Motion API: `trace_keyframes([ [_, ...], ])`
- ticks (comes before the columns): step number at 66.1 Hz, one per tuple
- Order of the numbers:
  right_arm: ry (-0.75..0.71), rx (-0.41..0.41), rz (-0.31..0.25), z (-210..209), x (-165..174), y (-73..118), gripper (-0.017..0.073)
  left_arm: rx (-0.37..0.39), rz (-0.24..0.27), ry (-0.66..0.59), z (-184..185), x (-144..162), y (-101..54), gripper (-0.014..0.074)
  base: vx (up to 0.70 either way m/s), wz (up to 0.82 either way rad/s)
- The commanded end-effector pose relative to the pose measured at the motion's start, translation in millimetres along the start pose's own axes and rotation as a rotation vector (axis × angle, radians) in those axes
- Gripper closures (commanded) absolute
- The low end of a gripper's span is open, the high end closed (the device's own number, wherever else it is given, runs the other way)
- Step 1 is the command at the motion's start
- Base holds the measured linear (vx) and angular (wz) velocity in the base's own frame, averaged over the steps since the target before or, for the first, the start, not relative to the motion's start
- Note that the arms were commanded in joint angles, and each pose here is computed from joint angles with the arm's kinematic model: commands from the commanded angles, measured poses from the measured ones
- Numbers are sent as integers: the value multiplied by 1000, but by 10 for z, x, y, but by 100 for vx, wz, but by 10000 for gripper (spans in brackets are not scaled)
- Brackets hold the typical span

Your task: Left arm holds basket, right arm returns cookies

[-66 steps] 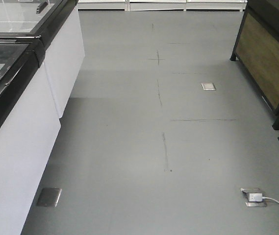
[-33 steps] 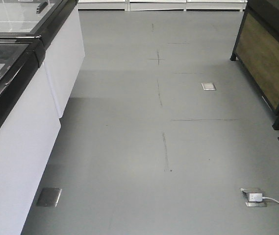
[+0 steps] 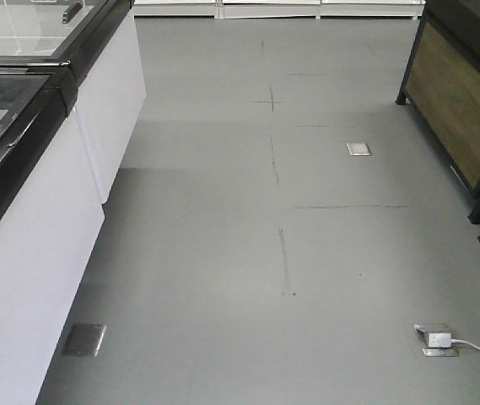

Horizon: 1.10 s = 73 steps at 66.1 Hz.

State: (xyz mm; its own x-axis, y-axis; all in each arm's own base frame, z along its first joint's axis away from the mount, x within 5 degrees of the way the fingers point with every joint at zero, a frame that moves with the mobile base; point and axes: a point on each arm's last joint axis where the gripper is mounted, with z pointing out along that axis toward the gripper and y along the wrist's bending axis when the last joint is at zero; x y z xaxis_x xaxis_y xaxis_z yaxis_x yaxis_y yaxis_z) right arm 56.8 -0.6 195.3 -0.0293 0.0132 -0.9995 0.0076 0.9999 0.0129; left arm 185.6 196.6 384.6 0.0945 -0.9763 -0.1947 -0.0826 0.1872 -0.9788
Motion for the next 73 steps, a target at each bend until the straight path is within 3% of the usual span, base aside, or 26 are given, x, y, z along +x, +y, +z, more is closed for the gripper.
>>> trace_keyframes([
  [1,-91,1,-12,-12,-72,1,567,67,33,1,16,-84,-209,121,0,0],
  [21,-91,1,-12,-11,-72,1,567,-9,-28,29,246,-380,4,121,0,0],
  [31,-91,1,-12,-11,-72,1,567,-36,0,44,323,-473,89,121,0,0],
  [52,-91,1,-12,-11,-72,1,567,-51,-40,44,461,-624,254,121,0,0],
  [65,-91,1,-12,-11,-72,1,567,38,-100,40,544,-705,339,121,0,0],
  [73,-91,1,-12,-11,-72,1,567,90,-105,37,585,-743,379,122,0,0],
])
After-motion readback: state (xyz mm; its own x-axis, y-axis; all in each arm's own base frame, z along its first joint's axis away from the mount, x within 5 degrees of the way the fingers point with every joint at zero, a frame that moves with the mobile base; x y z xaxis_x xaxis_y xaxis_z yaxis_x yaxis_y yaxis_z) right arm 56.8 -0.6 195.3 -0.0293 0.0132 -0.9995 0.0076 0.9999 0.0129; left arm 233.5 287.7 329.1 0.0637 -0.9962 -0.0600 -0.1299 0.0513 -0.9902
